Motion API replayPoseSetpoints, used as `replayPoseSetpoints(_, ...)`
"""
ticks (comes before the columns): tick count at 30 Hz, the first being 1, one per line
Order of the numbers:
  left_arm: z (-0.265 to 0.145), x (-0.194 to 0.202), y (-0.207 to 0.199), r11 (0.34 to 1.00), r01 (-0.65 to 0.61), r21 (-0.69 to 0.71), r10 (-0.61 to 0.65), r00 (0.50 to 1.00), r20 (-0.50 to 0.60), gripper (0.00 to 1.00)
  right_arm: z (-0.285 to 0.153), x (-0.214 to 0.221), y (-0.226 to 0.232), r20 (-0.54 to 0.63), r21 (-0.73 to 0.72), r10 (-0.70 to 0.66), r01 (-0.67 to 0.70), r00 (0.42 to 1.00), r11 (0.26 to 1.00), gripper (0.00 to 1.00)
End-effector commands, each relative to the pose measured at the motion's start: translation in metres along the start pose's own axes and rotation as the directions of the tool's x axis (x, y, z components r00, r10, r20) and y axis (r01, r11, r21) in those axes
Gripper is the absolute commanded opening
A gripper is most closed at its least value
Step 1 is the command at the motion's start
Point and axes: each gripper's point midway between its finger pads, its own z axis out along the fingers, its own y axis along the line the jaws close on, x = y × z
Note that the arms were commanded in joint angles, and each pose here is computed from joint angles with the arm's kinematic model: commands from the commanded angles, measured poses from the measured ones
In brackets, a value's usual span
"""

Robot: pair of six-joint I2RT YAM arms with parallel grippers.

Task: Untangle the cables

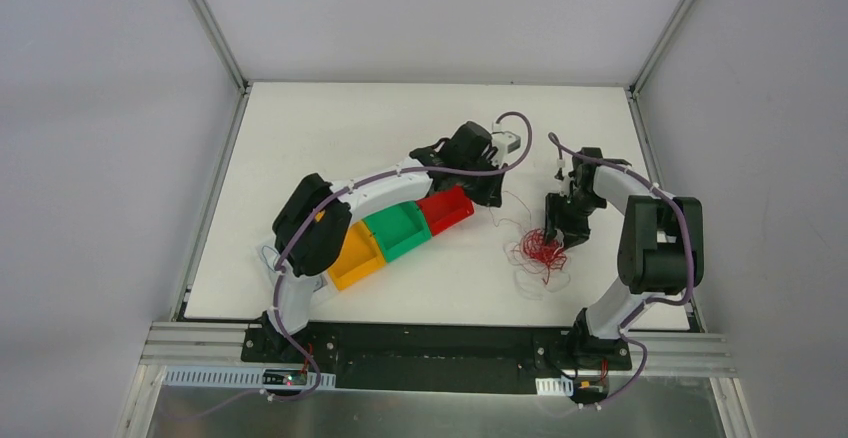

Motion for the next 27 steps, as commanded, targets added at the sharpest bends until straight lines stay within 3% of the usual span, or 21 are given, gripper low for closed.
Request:
replayPoseSetpoints(1, -0.069, -0.086, -0.038, 0.992, -0.093, 0.083, 0.074, 0.974, 0.212, 0.0, -0.004, -0.013, -0.015, 0.033, 0.145, 0.0, -0.005, 0.999, 0.989, 0.47)
replayPoseSetpoints(7, -0.178, -0.17, -0.083, 0.944, -0.246, 0.221, 0.129, 0.889, 0.44, 0.0, -0.014, -0.011, -0.045, 0.021, 0.236, -0.023, 0.017, 1.0, 0.972, 0.46)
replayPoseSetpoints(13, -0.267, -0.232, -0.105, 0.909, -0.342, 0.238, 0.144, 0.794, 0.591, 0.0, -0.02, -0.011, -0.066, 0.003, 0.248, -0.023, 0.022, 1.0, 0.968, 0.48)
replayPoseSetpoints(18, -0.328, -0.275, -0.104, 0.917, -0.363, 0.168, 0.144, 0.692, 0.708, 0.0, -0.024, -0.009, -0.076, -0.024, 0.24, -0.028, 0.033, 0.999, 0.97, 0.5)
replayPoseSetpoints(27, -0.426, -0.317, -0.089, 0.925, -0.372, -0.076, 0.254, 0.457, 0.852, 0.0, -0.021, 0.006, -0.092, -0.092, 0.209, -0.024, 0.043, 0.995, 0.977, 0.51)
